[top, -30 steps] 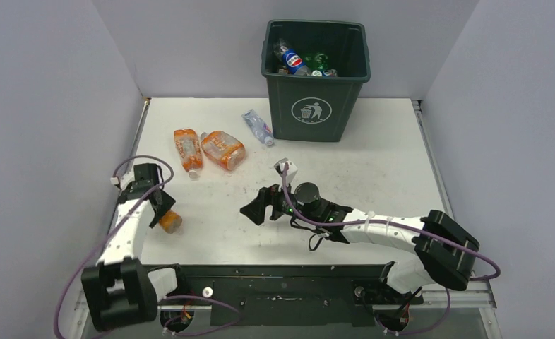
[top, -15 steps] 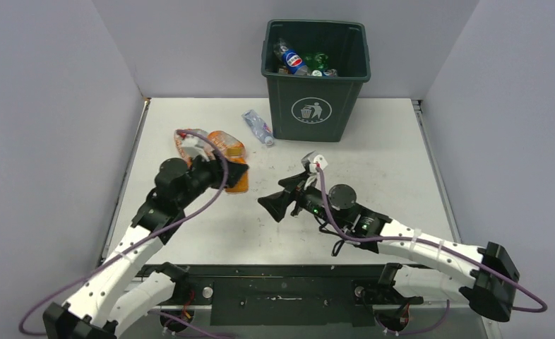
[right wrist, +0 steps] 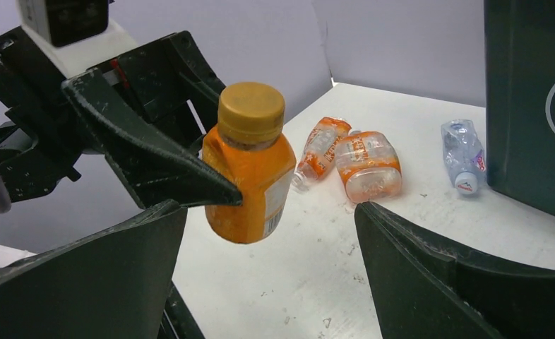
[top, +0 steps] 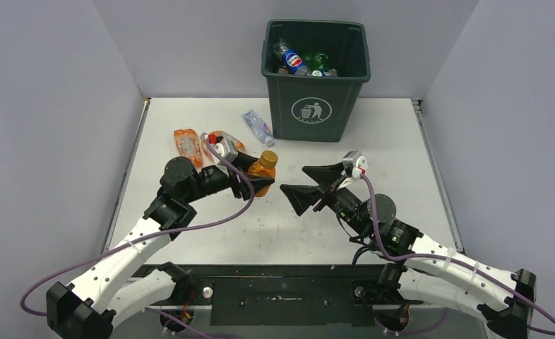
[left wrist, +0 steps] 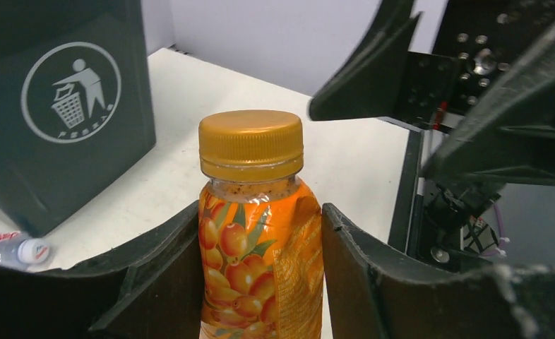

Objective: Put the plastic bottles in the bin
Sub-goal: Pick up the plastic bottle at the center of the board.

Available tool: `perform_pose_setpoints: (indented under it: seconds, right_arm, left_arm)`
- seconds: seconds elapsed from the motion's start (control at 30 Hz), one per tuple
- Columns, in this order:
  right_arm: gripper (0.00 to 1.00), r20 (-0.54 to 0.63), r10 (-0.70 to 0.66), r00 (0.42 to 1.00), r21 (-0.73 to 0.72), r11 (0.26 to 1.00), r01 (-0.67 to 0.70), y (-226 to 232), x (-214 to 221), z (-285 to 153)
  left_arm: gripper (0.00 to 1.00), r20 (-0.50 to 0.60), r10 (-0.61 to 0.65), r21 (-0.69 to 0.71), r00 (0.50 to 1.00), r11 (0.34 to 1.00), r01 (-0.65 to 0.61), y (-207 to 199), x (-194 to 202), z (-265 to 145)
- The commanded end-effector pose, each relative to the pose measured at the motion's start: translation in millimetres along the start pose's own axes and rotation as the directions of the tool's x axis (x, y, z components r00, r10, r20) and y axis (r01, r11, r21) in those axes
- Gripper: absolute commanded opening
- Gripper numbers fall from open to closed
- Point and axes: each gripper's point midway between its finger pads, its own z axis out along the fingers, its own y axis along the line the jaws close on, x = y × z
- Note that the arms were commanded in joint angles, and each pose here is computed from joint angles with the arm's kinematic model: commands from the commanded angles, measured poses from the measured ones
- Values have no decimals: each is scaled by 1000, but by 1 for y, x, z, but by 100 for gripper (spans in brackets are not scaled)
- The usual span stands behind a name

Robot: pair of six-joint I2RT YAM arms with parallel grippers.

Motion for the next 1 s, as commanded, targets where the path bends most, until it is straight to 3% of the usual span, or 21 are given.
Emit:
perform_pose_setpoints:
  seconds: [0.0,0.17,0.33,0.57,0.67,0.8,0.97]
  right_arm:
    - [93,94,9,995,-51,999,-4,19,-42,15]
    - [93,106,58,993,-82,995,-50,30,-48,35]
    - [98,42,84,996,-6,996,-84,20,-36,58]
    - [88,-9,100,995,-37,994,-100,26,-24,71]
    - [79,-52,109,993,-59,992,-112,30,-14,78]
    - [58,-65,121,990,-56,991,-125,29,-8,80]
    - [39,-73,119,990,-70,990,-124,31,-6,81]
  left_arm:
    - [8,122,159,145,980,974,-176,-37,-40,-6]
    - [6,129,212,99,969,969,-226,-35,-37,-10]
    - [4,152,193,54,969,978,-203,-28,-32,-12]
    - [4,161,185,45,970,980,-194,-26,-28,-16]
    - [4,162,178,57,971,980,-189,-29,-28,-16]
    - [4,172,178,48,969,981,-189,-29,-29,-20]
    - [5,178,175,43,968,982,-186,-30,-29,-21]
